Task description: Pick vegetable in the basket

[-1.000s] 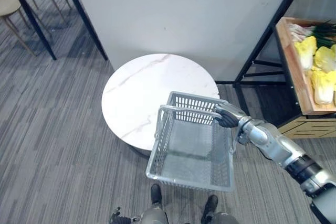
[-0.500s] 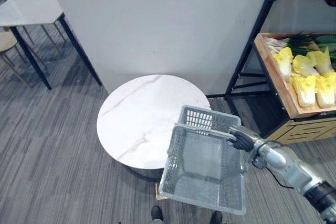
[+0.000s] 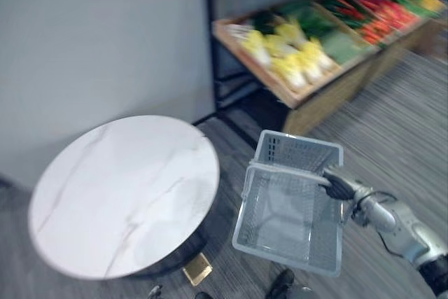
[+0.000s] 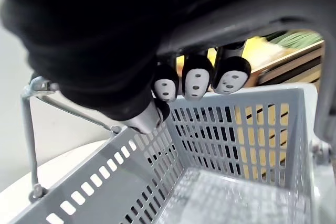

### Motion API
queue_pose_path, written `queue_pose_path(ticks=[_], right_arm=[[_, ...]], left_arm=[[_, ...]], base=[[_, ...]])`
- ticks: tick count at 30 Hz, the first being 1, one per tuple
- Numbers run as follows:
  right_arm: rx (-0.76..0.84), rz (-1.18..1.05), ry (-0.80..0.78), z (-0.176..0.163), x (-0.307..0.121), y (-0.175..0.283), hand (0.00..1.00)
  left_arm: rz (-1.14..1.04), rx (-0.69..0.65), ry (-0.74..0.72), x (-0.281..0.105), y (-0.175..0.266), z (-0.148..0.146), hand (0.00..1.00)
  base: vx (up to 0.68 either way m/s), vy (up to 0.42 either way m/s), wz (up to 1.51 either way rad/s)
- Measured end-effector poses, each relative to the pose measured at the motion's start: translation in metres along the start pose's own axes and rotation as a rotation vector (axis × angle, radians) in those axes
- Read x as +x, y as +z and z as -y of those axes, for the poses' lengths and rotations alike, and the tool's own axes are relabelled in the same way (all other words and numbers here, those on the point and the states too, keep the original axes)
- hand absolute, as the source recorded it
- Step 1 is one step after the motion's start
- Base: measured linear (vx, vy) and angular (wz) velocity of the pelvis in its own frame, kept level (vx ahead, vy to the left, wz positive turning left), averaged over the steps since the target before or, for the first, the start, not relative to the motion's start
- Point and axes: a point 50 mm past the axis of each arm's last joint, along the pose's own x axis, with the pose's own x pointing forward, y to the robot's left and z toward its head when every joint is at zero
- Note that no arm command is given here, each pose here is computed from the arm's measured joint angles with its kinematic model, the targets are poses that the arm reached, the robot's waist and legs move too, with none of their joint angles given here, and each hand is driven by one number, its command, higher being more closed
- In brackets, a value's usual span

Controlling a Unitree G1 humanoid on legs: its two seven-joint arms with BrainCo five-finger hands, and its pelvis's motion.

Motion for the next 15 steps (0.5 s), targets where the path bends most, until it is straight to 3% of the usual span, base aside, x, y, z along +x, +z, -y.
queue_pose_path(ticks=[15], right_arm=[[0.043, -0.040, 0.016, -0.019, -0.015, -0.004, 1.00]], left_arm=[[-0.008, -0.127, -0.017, -0.002, 0.002, 0.018, 0.00]], base=[[0.04, -0.071, -0.89]])
